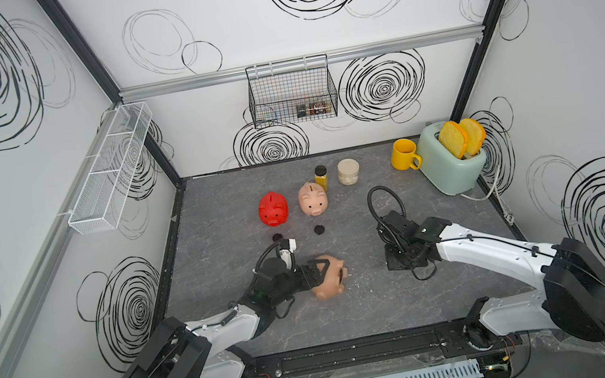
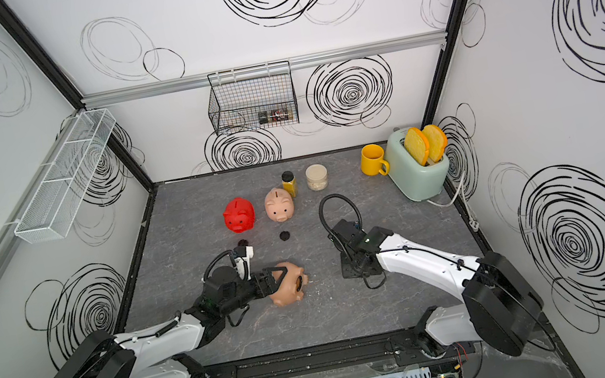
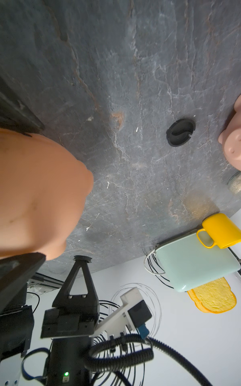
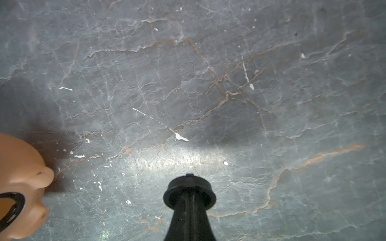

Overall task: Open piggy banks
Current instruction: Place the lid at the center of the board.

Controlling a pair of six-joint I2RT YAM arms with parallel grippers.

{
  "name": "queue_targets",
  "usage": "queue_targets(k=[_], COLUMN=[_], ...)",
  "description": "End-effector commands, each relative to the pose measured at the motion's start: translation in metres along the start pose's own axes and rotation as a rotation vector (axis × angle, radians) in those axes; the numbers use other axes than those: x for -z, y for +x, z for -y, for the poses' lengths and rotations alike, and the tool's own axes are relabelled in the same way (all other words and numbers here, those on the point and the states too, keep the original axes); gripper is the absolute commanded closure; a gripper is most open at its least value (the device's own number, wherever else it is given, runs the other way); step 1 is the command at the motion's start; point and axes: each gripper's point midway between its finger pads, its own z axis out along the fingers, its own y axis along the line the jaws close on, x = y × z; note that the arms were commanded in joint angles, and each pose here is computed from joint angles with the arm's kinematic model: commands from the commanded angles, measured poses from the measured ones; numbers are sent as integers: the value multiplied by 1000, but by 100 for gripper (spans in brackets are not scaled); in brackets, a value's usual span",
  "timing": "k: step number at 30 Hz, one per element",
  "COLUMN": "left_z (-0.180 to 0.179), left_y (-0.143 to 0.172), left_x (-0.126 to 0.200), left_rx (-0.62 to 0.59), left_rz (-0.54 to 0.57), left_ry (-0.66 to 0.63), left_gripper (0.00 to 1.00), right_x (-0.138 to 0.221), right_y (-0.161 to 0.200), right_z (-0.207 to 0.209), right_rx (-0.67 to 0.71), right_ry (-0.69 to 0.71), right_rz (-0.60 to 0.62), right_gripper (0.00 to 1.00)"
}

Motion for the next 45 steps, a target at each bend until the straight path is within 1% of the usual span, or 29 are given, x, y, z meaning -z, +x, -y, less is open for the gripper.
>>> queue_targets(k=[1, 4, 7, 10, 15, 20, 22, 28, 29, 32, 35, 37, 40, 42, 45], left_z=[-44, -42, -41, -40, -40, -39, -39, -40, -39, -36, -31, -27, -18, -11, -2], left_y=[46, 46, 46, 46, 46, 47, 47, 48, 47, 46, 42, 38, 30, 25, 17], left_x=[6, 5, 6, 5, 5, 6, 6, 7, 7, 7, 8, 9, 12, 14, 18], left_rx=[24, 22, 19, 17, 14, 18, 18, 14, 15, 17, 15, 8, -1, -8, -15], left_rz=[-158, -158, -158, -160, -161, -161, -160, -161, -160, -160, -154, -147, -131, -125, -110], left_ry=[-167, -163, -162, -162, -163, -159, -158, -164, -163, -153, -142, -139, -124, -112, -95], left_gripper=[9, 9, 9, 9, 9, 9, 9, 9, 9, 9, 8, 9, 8, 8, 8], right_x=[-1, -11, -17, -23, -31, -37, -39, -40, -39, -32, -18, -8, -2, 1, 12], right_y=[14, 20, 26, 31, 34, 39, 40, 41, 40, 37, 26, 19, 13, 9, 3], right_z=[15, 22, 26, 28, 32, 34, 35, 36, 36, 33, 27, 16, -14, -29, -48], right_rx=[-3, -17, -13, -20, -28, -25, -28, -43, -47, -49, -48, -39, -14, -20, -15], right_ry=[27, 32, 60, 59, 71, 81, 83, 75, 71, 50, 8, -60, -253, -332, -365], right_rz=[-81, -147, -180, -214, -238, -265, -267, -262, -261, -242, -186, -146, -97, -76, -15], right_gripper=[100, 100, 100, 100, 100, 96, 93, 74, 72, 72, 72, 67, 59, 59, 60])
